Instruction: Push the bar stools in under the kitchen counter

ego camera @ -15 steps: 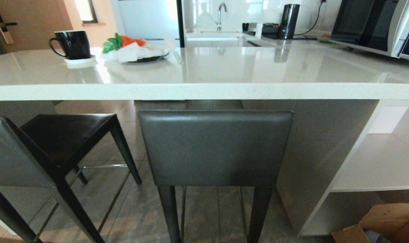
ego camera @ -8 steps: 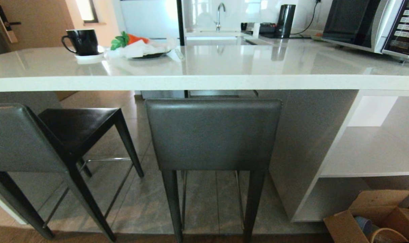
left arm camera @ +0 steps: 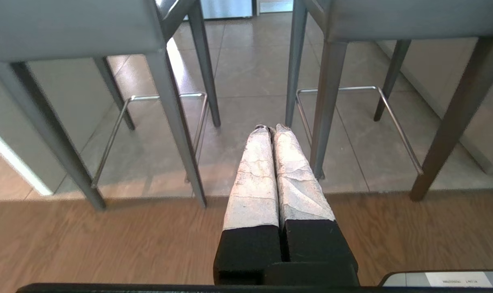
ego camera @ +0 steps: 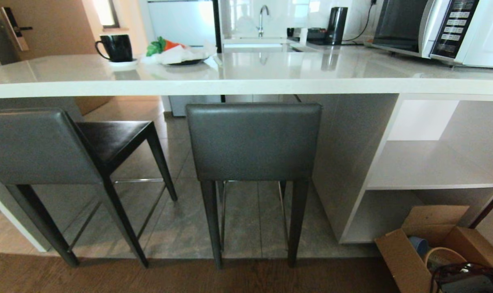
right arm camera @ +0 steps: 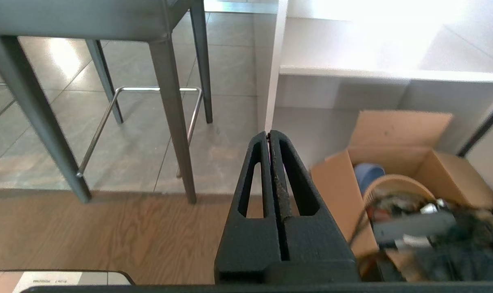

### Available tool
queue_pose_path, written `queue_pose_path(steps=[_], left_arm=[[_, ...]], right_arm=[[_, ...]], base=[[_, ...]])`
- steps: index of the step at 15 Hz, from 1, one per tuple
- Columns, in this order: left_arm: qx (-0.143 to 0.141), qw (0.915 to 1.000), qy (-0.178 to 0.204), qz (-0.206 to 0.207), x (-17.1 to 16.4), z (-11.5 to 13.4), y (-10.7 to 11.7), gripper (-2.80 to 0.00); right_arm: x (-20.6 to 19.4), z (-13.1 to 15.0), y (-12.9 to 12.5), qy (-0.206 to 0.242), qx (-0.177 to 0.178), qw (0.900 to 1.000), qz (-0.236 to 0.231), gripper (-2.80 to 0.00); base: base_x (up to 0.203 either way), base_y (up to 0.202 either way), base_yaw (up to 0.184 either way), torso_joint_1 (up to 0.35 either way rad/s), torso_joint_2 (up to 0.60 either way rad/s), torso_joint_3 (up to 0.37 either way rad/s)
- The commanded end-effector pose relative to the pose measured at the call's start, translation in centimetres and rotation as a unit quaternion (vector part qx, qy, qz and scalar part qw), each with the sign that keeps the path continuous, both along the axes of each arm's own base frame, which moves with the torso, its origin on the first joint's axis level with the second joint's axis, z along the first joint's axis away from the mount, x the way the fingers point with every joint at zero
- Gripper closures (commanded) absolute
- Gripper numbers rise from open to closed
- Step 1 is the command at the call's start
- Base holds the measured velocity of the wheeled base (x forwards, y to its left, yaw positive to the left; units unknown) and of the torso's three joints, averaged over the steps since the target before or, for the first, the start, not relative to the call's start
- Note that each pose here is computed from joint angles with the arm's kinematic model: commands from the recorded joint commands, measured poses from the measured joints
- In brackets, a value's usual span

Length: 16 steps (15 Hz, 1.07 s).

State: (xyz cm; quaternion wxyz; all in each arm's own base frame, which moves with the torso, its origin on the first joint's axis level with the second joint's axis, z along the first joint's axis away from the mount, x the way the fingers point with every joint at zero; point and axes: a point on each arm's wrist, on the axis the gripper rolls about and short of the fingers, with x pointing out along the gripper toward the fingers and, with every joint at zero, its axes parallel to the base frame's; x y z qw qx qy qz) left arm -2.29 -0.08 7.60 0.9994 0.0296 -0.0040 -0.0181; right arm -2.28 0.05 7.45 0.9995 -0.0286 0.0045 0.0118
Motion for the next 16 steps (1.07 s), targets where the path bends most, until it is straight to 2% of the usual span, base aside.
queue_pose_path(steps=[1,4,10,16], left_arm=[[-0.001,1.0,0.002,0.001,0.04,-0.08,0.0,0.0],[-0.01,0.9999,0.002,0.006,0.04,-0.08,0.03,0.0],[-0.015,0.9998,0.002,0.012,0.03,-0.08,0.05,0.0],[-0.015,0.9998,0.002,0.013,0.03,-0.06,0.06,0.0]], right_arm=[[0.0,0.0,-0.01,0.0,0.001,1.0,-0.003,0.0],[0.0,0.04,-0.04,-0.001,0.022,1.0,-0.01,0.0],[0.0,0.04,-0.04,-0.001,0.022,1.0,-0.01,0.0],[0.0,0.04,-0.04,-0.001,0.022,1.0,-0.01,0.0]], base=[[-0.12,0.0,-0.004,-0.002,0.01,0.002],[0.0,0.0,0.0,0.0,0.0,0.0],[0.011,0.006,0.0,0.0,0.0,0.0],[0.19,0.173,-0.001,0.004,0.0,0.001]])
